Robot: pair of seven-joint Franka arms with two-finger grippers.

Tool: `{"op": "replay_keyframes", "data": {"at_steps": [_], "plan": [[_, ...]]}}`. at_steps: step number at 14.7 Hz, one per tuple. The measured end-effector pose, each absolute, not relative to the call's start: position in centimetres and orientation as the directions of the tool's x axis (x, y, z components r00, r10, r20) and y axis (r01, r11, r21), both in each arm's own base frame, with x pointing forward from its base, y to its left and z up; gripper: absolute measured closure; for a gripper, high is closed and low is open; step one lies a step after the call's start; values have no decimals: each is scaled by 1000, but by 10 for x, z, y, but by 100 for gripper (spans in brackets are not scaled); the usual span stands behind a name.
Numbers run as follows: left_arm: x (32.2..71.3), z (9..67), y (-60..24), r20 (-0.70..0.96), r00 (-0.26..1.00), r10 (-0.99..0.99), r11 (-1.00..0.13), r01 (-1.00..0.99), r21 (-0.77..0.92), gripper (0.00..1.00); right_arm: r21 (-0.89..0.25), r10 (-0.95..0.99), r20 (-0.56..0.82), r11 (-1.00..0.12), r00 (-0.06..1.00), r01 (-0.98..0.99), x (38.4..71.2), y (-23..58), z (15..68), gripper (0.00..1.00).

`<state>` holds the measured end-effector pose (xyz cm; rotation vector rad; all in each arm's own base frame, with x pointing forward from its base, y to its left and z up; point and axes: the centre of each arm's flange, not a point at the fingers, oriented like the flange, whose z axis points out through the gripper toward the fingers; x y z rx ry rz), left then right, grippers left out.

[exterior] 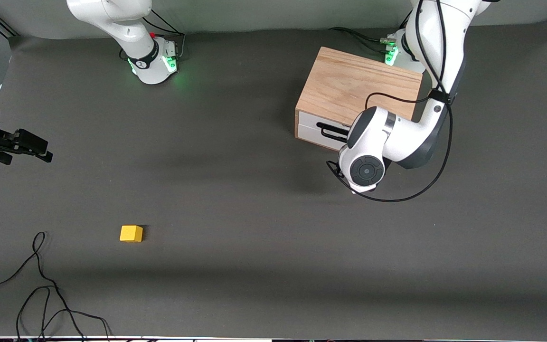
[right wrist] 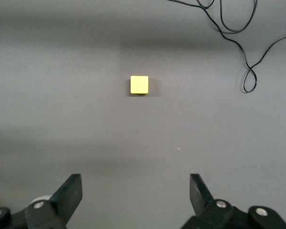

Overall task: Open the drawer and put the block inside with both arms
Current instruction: 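Pull the drawer handle outward with the left gripper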

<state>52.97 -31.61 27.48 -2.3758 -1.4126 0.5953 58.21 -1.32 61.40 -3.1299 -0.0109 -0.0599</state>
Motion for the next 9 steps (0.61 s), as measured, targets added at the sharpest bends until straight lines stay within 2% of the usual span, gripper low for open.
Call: {"op": "replay_keyframes", "data": {"at_steps": [5,9], "plan": [[535,269,-317,-190,424,886,-462,765,-449,0,-11,7,31,-1000,999,7,584,-13,610,0],[538,270,-318,-189,423,886,-462,777,-427,0,-9,8,-13,-1000,1000,8,595,-12,584,0]]}}
